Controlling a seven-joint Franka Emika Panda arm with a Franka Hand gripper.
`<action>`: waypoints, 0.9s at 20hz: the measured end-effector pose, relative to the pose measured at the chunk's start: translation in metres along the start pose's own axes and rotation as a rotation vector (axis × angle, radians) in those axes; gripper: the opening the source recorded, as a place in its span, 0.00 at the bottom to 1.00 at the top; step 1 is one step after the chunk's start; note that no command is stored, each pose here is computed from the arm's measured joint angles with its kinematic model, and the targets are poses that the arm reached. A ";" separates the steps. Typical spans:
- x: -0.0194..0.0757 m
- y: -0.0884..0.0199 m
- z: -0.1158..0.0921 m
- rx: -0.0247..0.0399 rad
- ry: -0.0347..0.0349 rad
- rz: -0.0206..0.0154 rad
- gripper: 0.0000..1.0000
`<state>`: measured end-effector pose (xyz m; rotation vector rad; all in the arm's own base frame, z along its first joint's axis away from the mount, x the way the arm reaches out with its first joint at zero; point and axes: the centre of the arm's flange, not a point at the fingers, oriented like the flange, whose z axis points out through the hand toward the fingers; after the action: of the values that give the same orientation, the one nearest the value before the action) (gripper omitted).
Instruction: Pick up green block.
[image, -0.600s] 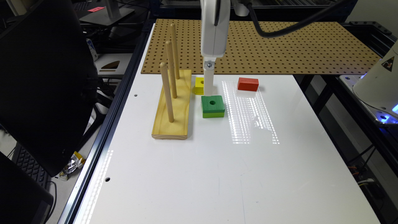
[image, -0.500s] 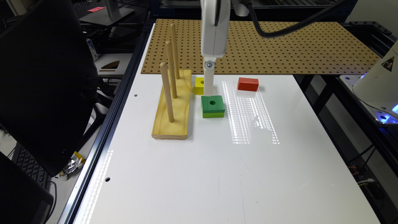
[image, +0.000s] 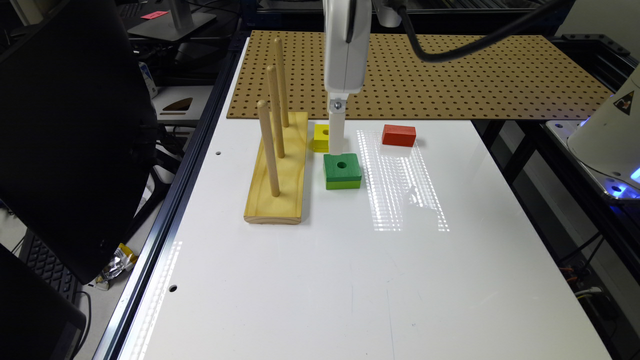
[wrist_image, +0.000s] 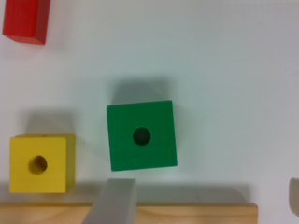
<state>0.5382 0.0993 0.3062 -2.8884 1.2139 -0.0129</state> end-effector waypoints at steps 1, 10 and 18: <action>-0.0006 0.001 0.001 -0.0030 -0.0020 -0.0004 1.00; -0.0015 0.003 0.004 -0.0092 -0.0061 0.0002 1.00; -0.0041 0.011 0.006 -0.0174 -0.0110 0.0025 1.00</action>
<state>0.5278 0.0947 0.2998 -2.8978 1.2221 0.0137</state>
